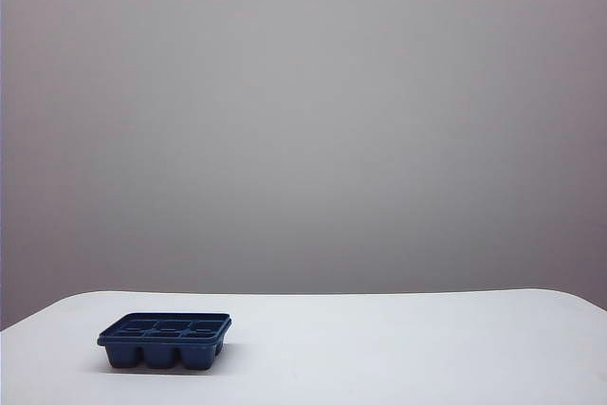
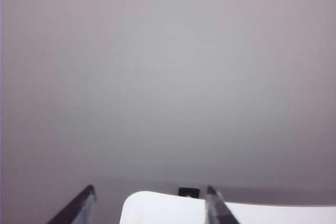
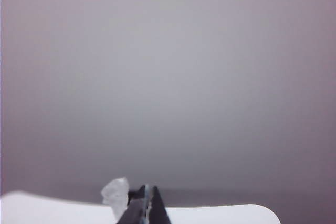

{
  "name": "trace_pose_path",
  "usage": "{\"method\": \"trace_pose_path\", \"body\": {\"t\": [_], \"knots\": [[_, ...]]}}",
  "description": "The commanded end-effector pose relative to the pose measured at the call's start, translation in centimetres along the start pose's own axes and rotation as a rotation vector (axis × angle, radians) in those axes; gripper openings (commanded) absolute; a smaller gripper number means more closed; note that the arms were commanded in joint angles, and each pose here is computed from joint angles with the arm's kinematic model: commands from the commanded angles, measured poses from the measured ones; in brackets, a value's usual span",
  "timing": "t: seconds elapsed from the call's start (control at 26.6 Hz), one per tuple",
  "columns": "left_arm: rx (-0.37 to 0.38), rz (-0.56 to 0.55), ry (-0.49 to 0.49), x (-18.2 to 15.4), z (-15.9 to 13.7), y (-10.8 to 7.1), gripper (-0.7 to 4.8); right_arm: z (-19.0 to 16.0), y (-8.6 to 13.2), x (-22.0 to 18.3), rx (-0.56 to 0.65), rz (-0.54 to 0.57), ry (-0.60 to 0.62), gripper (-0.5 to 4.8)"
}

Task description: Pick up the ice cube tray, remove its lid, and then place both the tray and the lid back on the table.

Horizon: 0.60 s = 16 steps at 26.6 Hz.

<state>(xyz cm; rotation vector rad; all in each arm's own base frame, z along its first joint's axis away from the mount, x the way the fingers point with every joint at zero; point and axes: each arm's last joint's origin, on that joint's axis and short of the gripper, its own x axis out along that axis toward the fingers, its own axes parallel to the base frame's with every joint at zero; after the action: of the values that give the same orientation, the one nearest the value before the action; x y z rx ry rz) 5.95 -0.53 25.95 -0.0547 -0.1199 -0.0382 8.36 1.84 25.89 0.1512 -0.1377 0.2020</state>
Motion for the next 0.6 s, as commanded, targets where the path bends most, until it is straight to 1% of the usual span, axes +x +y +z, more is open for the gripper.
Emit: {"method": "trace_pose_path", "body": {"t": [0.04,0.08,0.11,0.19,0.26,0.3,0.34,0.45,0.6], "knots": [[0.013,-0.012,0.053,0.6,-1.8,0.0,2.76,-1.9,-0.4,-0.8,0.055,-0.032,-0.043,-0.07],[0.015,-0.015,0.088,1.0,-3.3,0.0,2.76,-3.1,-0.5,-0.8,0.054,-0.036,-0.022,-0.07],[0.015,-0.018,0.100,1.2,-4.0,0.0,2.75,-3.8,-0.6,-0.7,0.053,-0.038,-0.008,-0.07],[0.021,-0.019,0.104,1.7,-5.3,0.0,2.57,-4.9,-0.8,-0.6,0.054,-0.040,0.009,-0.07],[0.035,-0.042,0.085,2.1,-6.8,-0.1,2.17,-6.1,-0.9,-0.5,0.058,-0.051,0.038,-0.07],[0.035,-0.046,0.081,2.2,-7.3,-0.1,2.10,-6.4,-1.0,-0.5,0.057,-0.068,0.048,-0.07],[0.036,-0.049,0.103,2.3,-8.1,-0.1,2.09,-7.0,-1.2,-0.4,0.055,-0.098,0.061,-0.06],[0.039,-0.047,0.140,2.4,-8.9,0.0,2.10,-8.0,-1.4,-0.3,0.051,-0.136,0.084,-0.07],[0.039,-0.030,0.162,2.4,-9.6,0.0,2.09,-9.3,-1.6,-0.3,0.047,-0.142,0.119,-0.07]]}}
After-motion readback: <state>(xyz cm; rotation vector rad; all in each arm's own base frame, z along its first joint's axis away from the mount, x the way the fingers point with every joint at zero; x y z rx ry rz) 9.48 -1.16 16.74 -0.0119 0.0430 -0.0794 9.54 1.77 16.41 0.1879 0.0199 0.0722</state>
